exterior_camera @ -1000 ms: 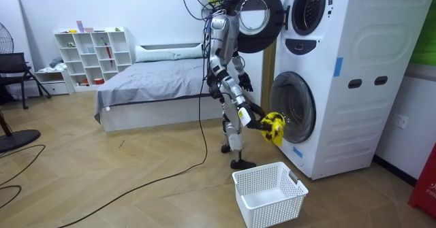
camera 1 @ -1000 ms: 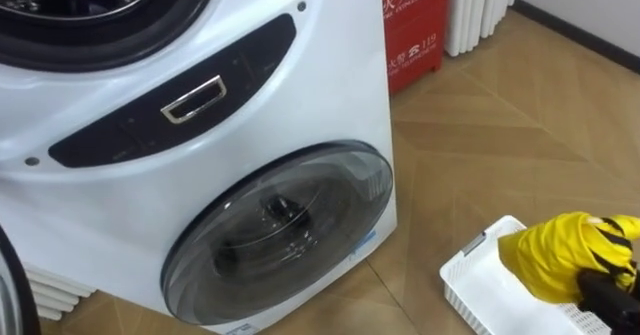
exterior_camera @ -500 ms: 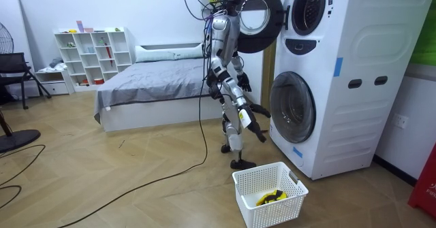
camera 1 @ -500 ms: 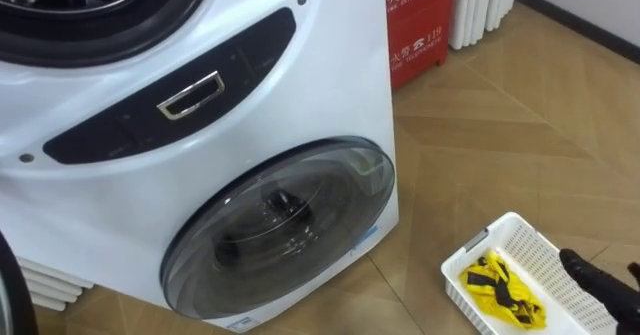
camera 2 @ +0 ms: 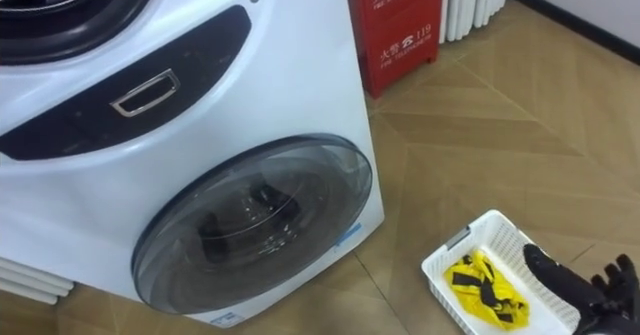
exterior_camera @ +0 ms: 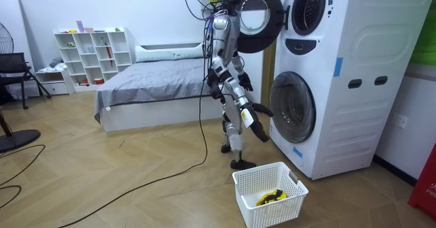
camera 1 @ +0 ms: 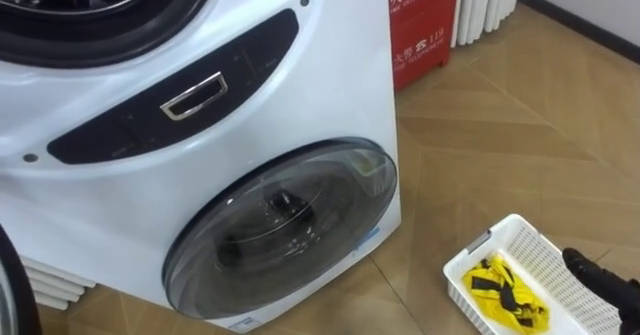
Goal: Pick clothes from washing machine
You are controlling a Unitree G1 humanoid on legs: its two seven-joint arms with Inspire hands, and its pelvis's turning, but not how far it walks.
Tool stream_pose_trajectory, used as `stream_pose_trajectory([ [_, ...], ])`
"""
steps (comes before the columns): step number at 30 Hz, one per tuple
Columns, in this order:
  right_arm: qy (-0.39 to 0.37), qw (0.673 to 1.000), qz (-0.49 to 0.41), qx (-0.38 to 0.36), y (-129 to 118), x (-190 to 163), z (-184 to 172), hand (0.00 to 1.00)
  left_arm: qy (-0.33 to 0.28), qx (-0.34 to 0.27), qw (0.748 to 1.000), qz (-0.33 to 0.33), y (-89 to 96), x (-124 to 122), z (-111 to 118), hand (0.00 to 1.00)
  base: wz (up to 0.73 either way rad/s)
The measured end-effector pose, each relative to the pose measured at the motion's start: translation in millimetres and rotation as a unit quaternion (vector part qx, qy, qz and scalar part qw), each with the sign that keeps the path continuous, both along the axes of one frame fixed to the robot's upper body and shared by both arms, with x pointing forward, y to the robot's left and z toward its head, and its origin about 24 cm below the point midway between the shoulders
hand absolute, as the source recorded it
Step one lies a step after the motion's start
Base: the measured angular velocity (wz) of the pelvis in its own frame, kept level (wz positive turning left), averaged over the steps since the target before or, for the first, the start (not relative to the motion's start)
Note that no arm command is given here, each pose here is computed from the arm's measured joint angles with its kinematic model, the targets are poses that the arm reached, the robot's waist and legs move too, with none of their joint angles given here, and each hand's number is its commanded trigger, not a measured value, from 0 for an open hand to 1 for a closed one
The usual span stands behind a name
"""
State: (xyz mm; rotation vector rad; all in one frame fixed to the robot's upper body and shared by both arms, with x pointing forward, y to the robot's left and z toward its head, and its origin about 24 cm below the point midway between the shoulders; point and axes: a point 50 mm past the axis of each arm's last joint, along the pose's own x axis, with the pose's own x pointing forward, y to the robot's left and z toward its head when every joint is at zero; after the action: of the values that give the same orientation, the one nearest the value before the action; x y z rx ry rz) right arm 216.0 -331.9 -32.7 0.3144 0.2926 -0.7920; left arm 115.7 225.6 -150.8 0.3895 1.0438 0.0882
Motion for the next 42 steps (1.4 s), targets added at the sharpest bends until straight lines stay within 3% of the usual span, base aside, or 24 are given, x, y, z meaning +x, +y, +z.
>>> stream_pose_trajectory([
  [9, 0.081, 0.996, 0.011, 0.045, 10.8, -42.3, -43.6, 0.0, 0.015, -0.002, 1.0, 0.0, -1.6, -20.4, -4.3, 0.0, 0.16],
  [17, 0.188, 0.972, 0.012, 0.14, 48.0, -98.7, -96.7, 0.0, 0.015, -0.001, 1.0, 0.021, -9.7, -38.3, -7.4, 0.0, 0.36],
  [24, 0.225, 0.96, 0.04, 0.161, 59.2, -109.8, -107.3, 0.0, 0.02, 0.014, 0.997, 0.068, 1.2, -50.0, -7.2, 0.0, 0.35],
  [34, 0.242, 0.948, 0.088, 0.189, 72.9, -124.5, -117.3, 0.0, 0.06, 0.038, 0.985, 0.155, 23.4, -94.0, -8.1, 0.0, 0.07],
  [42, 0.29, 0.921, 0.184, 0.184, 91.0, -132.7, -125.0, 0.0, 0.078, 0.047, 0.985, 0.145, 25.4, -98.8, -9.2, 0.0, 0.12],
])
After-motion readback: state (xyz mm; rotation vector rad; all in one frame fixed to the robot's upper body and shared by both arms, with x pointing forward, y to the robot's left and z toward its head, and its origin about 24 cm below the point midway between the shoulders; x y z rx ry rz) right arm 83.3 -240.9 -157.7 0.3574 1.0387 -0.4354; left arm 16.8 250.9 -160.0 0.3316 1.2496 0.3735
